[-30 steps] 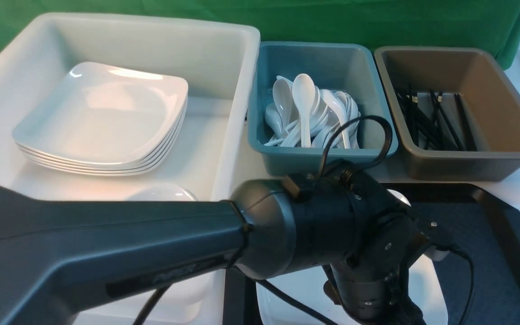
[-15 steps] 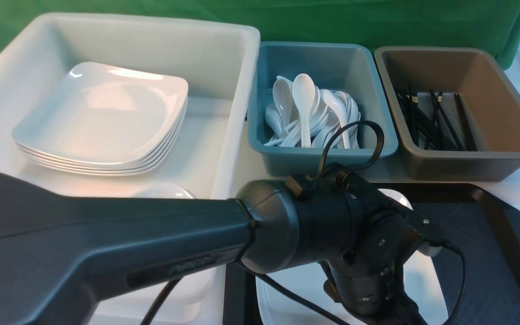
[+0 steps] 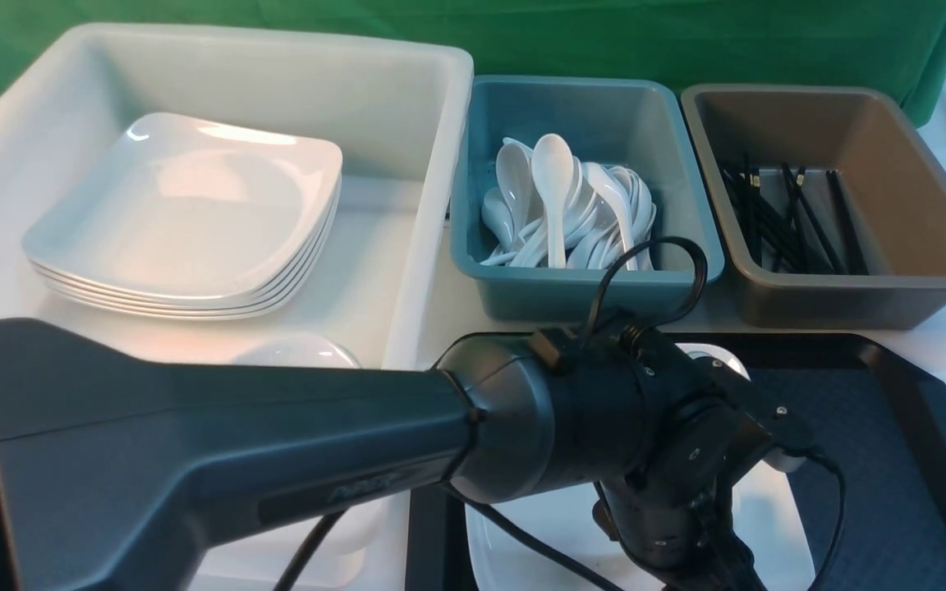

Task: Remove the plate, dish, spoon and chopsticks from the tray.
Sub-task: Use the left arm to grab a soup spoon from the plate, then use the left arm to put the soup spoon into the small storage box in the middle

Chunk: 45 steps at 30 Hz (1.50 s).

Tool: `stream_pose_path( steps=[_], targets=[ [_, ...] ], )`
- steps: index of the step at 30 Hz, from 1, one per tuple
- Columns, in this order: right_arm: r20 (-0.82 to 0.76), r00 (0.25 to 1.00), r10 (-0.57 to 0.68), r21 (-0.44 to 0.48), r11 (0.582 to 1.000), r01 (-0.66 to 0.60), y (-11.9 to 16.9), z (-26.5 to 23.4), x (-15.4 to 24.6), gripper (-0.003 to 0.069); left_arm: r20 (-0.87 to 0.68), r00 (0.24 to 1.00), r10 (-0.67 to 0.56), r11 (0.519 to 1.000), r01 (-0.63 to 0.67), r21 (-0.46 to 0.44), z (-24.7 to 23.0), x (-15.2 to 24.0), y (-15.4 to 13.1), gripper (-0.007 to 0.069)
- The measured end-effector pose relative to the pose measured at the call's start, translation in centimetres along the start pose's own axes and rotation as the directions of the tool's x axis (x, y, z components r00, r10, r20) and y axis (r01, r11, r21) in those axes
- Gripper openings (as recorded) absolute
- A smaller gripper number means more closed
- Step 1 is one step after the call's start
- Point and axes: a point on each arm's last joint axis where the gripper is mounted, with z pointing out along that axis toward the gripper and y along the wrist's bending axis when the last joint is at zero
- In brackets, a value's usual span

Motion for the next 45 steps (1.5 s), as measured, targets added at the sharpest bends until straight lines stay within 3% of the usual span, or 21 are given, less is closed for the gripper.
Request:
stream_pose_path(
  steps=[11, 15, 19, 24, 28, 30, 34, 38, 41, 45],
  targets=[
    [0.000, 1.000, 0.000, 0.000, 1.000, 0.000, 0.0, 0.0, 0.0, 0.0167, -0.021, 1.000, -0.007, 1.000, 0.007, -0.004, 0.9, 0.2, 0.3, 0.0299],
    [0.000, 1.000, -0.011, 0.000, 1.000, 0.011, 0.0, 0.0, 0.0, 0.0172, -0.029, 1.000, -0.013, 1.000, 0.013, 0.000, 0.9, 0.2, 0.4, 0.0130],
    [0.000, 1.000, -0.019, 0.001, 1.000, 0.019, 0.0, 0.0, 0.0, 0.0176, -0.022, 1.000, -0.012, 1.000, 0.012, 0.001, 0.1, 0.1, 0.3, 0.0128],
    [0.003, 1.000, -0.024, 0.012, 1.000, 0.024, -0.1, 0.0, 0.0, 0.0179, 0.131, 0.990, 0.043, 0.998, -0.037, -0.046, -5.8, -2.2, 0.7, 0.0128],
    [0.004, 1.000, -0.025, 0.015, 1.000, 0.025, -0.1, 0.0, 0.0, 0.0181, 0.439, 0.892, 0.104, 0.981, -0.020, -0.190, -13.1, -7.2, 5.6, 0.0128],
    [0.004, 1.000, -0.024, 0.015, 1.000, 0.024, -0.1, 0.0, 0.0, 0.0181, 0.493, 0.864, 0.104, 0.975, 0.008, -0.221, -13.9, -8.2, 7.6, 0.0128],
    [0.004, 1.000, 0.006, 0.014, 1.000, -0.006, -0.1, 0.0, 0.0, 0.0182, 0.601, 0.794, 0.086, 0.948, 0.121, -0.295, -13.7, -11.1, 14.8, 0.0128],
    [0.001, 1.000, 0.027, 0.004, 1.000, -0.027, 0.0, 0.0, 0.0, 0.0183, 0.602, 0.796, 0.056, 0.926, 0.184, -0.330, -11.5, -11.8, 19.8, 0.0197],
    [0.000, 0.999, 0.034, -0.001, 0.999, -0.034, 0.0, 0.0, 0.0, 0.0183, 0.582, 0.813, 0.029, 0.917, 0.211, -0.340, -10.1, -11.6, 21.9, 0.0331],
    [0.000, 0.999, 0.037, -0.001, 0.999, -0.037, 0.0, 0.0, 0.0, 0.0183, 0.571, 0.821, -0.014, 0.919, 0.235, -0.316, -10.5, -11.3, 22.0, 0.0531]
  ],
)
